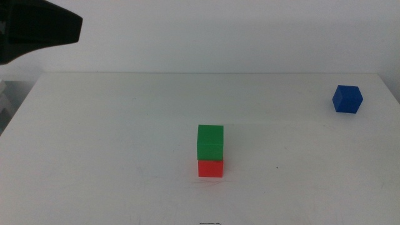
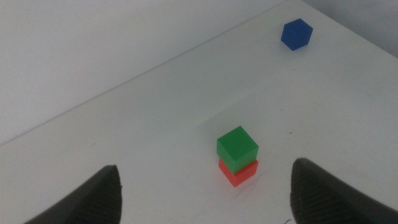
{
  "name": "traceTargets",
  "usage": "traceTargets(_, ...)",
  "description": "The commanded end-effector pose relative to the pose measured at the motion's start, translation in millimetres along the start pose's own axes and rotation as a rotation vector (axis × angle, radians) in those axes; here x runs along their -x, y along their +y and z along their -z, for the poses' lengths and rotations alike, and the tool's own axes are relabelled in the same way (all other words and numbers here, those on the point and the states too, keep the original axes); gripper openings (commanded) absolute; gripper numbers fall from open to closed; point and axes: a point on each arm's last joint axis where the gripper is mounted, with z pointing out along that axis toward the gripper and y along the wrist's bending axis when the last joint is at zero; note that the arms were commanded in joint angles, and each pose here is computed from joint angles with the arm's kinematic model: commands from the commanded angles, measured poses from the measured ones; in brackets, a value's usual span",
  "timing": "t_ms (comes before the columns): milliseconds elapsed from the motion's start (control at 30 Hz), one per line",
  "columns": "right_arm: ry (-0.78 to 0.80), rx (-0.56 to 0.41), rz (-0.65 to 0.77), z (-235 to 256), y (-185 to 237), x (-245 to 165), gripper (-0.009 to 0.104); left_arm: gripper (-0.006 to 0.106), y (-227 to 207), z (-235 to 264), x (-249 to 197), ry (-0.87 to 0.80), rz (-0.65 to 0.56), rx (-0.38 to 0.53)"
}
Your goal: Stack red cubes first, then green, then blue cubes in a specific spot.
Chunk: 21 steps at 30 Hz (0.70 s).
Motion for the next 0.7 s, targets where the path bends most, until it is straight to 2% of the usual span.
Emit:
traceTargets(0, -0.015, -0.008, 0.016, -7.7, 2.5, 30.7, 0.094, 0.092, -0.8, 5.4, 10.1, -0.090, 0.018, 0.004)
traceTargets(167, 0.297, -0.049, -0.027, -39.2, 5.6, 51.8, 0.094, 0.092, -0.8, 5.4, 10.1, -0.090, 0.018, 0.004)
traceTargets(267, 0.429, -0.067, -0.037, -51.0, 7.6, 65.7, 0.094, 0.092, -0.8, 5.4, 10.1, -0.090, 0.018, 0.004)
traceTargets(433, 0.465, -0.078, -0.052, -72.7, 10.4, 86.1, 0.094, 0.092, -0.8, 5.4, 10.1, -0.090, 0.018, 0.004)
traceTargets(667, 0.476, -0.069, -0.010, -111.0, 12.2, 83.8, 0.094, 0.092, -0.8, 5.4, 10.1, -0.090, 0.018, 0.004)
